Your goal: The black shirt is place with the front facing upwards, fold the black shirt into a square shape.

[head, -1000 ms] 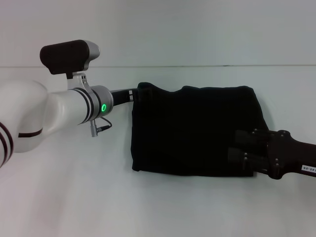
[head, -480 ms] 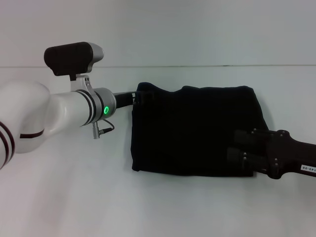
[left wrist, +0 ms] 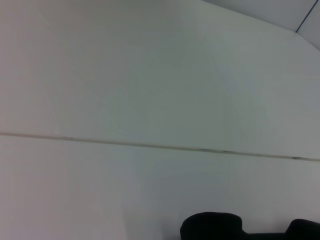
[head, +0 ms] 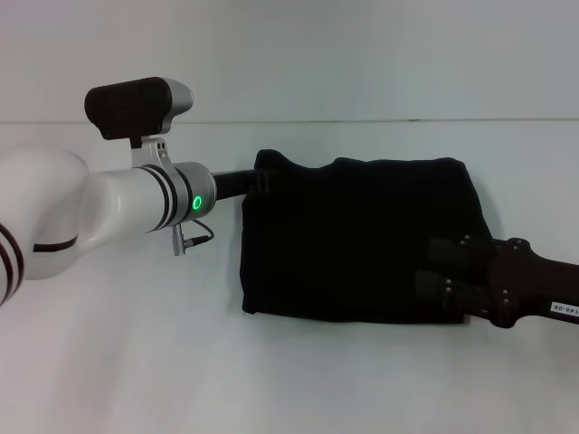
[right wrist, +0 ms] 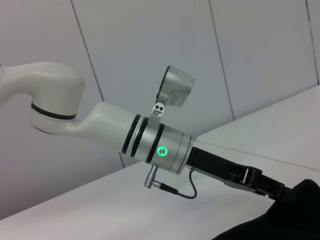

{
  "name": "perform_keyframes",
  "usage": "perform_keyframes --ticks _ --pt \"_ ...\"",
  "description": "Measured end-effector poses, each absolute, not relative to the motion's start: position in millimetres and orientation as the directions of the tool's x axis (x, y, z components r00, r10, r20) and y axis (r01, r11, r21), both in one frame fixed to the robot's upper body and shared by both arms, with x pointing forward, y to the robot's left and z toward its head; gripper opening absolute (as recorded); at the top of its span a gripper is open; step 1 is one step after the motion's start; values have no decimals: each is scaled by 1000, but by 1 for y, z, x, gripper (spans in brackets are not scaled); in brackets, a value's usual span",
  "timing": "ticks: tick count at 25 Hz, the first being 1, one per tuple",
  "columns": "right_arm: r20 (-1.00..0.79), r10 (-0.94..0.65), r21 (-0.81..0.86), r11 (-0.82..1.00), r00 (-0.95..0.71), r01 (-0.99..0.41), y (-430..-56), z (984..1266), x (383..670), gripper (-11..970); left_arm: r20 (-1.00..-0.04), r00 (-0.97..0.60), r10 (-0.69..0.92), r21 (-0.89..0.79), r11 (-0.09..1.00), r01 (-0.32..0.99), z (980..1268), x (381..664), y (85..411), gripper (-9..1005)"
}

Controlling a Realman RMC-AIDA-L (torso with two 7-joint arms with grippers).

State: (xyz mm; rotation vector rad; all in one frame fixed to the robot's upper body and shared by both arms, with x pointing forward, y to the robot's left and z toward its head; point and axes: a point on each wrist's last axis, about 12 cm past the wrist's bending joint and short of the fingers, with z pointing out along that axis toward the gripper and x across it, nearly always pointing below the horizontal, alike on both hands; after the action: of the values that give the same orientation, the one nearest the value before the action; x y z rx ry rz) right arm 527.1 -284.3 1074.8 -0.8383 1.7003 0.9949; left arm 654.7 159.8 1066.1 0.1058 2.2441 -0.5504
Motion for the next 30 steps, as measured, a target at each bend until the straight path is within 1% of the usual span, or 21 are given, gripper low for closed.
perform_keyframes --ticks 3,4,10,15,19,22,30 --pt "-949 -88 238 432 -303 -870 -284 1075 527 597 -733 -673 -100 -353 901 252 1066 655 160 568" --pt "-949 -88 238 432 -303 -870 -284 1075 527 597 -736 -671 -93 -348 901 257 1066 655 160 326" --pt "-949 -88 238 432 -303 -870 -284 1075 528 596 -739 -668 -91 -348 900 262 1066 655 159 120" --pt "-949 -87 239 431 -304 -870 -284 1075 527 596 -731 -669 -135 -384 892 240 1067 655 159 29" --pt "-949 -87 240 431 -304 -870 -284 1075 527 596 -713 -673 -196 -435 877 204 1066 654 163 29" --pt "-948 -86 241 431 -305 -870 -284 1074 527 597 -689 -672 -273 -496 853 162 1065 652 169 29" --pt "-949 -83 242 426 -304 -872 -281 1074 528 597 -644 -657 -392 -587 804 96 1063 648 182 28"
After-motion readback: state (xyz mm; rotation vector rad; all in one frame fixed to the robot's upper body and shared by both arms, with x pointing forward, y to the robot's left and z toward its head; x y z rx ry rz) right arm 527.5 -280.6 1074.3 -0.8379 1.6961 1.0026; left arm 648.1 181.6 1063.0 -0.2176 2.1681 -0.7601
